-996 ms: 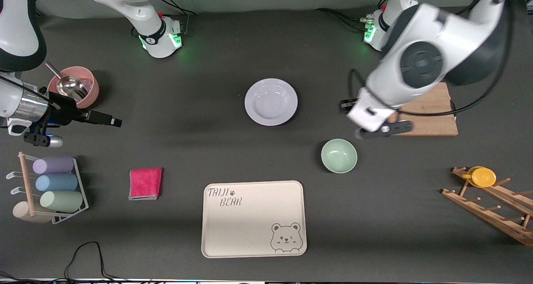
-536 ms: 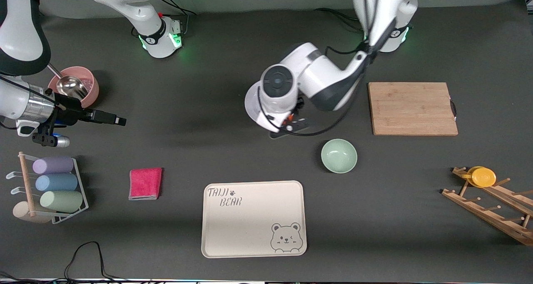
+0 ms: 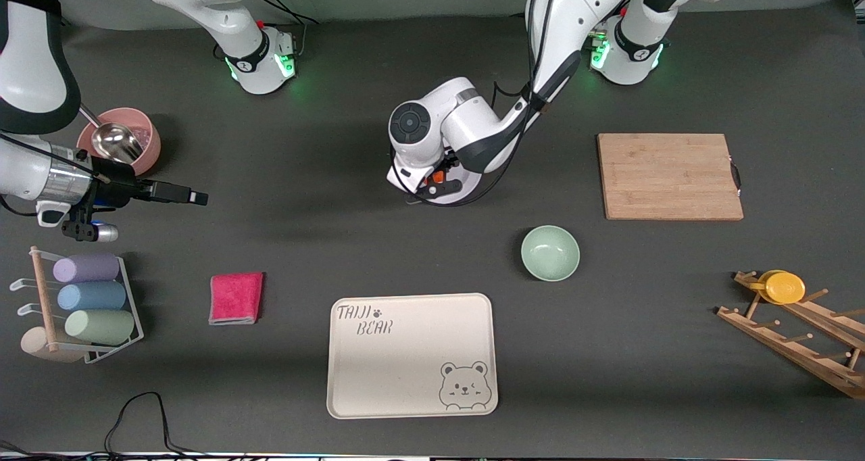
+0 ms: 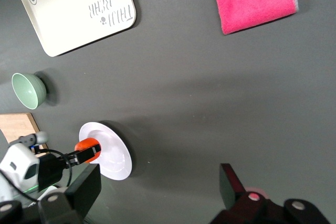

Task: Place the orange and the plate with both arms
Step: 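Carry the orange with the left gripper over the white plate, then lower the orange onto the plate and open the left gripper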

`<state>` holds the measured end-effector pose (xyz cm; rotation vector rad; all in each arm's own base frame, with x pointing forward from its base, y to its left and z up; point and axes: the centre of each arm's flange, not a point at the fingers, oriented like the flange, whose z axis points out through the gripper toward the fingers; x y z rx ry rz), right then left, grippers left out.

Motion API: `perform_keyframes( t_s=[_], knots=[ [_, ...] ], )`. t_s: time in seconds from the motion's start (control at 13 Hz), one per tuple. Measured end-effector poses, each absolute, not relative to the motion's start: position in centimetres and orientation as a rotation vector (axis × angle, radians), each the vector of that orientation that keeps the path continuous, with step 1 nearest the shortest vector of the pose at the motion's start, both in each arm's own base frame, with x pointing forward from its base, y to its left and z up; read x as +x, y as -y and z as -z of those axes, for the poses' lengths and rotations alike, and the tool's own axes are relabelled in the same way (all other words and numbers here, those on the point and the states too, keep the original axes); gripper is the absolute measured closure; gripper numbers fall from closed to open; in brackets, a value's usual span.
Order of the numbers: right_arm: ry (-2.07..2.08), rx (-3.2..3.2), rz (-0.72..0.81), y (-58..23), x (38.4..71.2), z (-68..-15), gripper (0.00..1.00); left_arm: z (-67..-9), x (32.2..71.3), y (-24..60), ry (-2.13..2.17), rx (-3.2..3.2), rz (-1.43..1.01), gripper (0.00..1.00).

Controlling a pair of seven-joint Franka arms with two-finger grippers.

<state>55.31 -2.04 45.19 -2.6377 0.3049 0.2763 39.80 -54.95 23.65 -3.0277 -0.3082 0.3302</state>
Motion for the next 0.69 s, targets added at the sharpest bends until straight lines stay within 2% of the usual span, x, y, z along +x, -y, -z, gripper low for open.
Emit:
perform_keyframes(
  t_s=[0.38, 0.69],
  knots=[
    [-0.316, -2.606, -0.292, 1.9, 55.5, -44.1, 0.00, -19.8, 35.8, 55.0, 0.232, -3.034, -0.322, 0.29],
    [-0.313, -2.605, -0.293, 1.9, 55.6, -43.3, 0.00, -19.0, 35.5, 54.5, 0.237, -3.046, -0.311, 0.29]
  ],
)
